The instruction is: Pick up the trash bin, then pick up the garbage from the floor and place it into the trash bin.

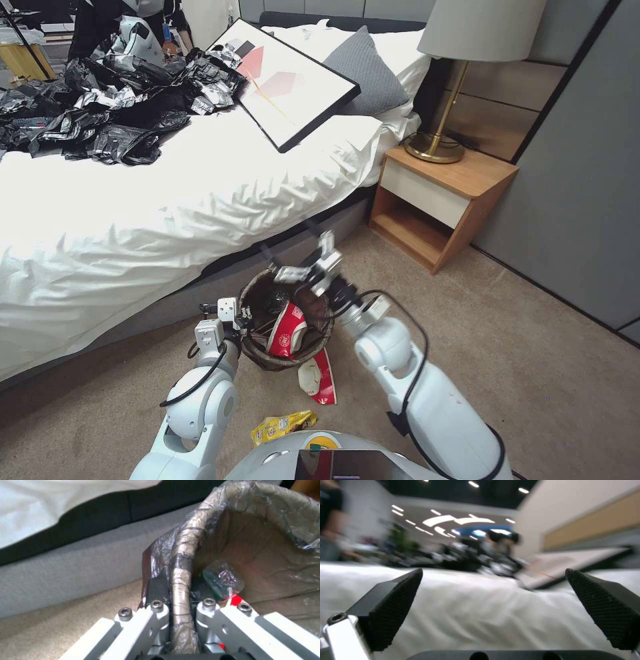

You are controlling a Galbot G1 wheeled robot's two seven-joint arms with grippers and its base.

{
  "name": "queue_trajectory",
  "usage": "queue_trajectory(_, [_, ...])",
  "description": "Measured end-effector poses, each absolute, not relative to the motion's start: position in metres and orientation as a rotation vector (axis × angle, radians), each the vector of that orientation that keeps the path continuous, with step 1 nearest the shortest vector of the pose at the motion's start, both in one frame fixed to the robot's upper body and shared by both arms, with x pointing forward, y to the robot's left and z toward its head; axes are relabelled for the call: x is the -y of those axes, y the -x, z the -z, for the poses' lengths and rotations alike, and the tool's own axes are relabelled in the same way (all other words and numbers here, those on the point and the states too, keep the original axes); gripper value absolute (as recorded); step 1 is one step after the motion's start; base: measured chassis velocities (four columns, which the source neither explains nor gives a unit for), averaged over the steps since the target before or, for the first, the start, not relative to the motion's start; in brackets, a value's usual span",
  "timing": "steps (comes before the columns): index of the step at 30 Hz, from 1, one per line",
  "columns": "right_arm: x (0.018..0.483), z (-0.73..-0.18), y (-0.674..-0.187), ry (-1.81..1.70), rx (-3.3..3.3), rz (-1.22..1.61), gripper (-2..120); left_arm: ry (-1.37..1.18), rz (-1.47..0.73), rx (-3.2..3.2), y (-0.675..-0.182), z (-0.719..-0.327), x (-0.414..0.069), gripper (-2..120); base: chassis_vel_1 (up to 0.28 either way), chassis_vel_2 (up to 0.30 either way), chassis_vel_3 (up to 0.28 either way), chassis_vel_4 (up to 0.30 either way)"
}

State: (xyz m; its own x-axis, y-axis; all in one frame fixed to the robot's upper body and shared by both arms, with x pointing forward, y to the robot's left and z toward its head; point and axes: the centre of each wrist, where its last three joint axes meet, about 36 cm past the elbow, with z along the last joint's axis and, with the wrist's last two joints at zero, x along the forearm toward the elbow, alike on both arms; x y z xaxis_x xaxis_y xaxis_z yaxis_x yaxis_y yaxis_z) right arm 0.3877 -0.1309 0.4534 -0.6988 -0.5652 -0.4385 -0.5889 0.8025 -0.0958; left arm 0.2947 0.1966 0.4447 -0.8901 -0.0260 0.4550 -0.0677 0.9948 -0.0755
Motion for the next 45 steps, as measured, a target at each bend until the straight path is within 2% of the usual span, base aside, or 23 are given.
queue_trajectory(1, [0.131,-0.453,-0.388,0.862,-2.536,-0.071,100,-0.066,-0.123,2.667,-0.295,-0.445,-0.197,4,0.000,0.000,0.000,0.000])
queue_trajectory(5, [0.172,-0.448,-0.368,0.494,-2.790,0.032,100,-0.073,-0.108,2.677,-0.294,-0.444,-0.199,4,0.000,0.000,0.000,0.000])
queue_trajectory(14, [0.197,-0.433,-0.355,0.329,-2.911,0.062,100,-0.075,-0.104,2.680,-0.294,-0.445,-0.200,4,0.000,0.000,0.000,0.000])
queue_trajectory(30, [0.233,-0.394,-0.335,0.174,-3.030,0.095,100,-0.089,-0.097,2.688,-0.296,-0.446,-0.204,4,0.000,0.000,0.000,0.000])
queue_trajectory(35, [0.235,-0.376,-0.331,0.152,-3.051,0.081,100,-0.089,-0.100,2.694,-0.296,-0.448,-0.205,4,0.000,0.000,0.000,0.000])
queue_trajectory(45, [0.232,-0.374,-0.337,0.169,-3.043,0.076,100,-0.093,-0.104,2.692,-0.296,-0.448,-0.205,4,0.080,0.079,0.078,0.086])
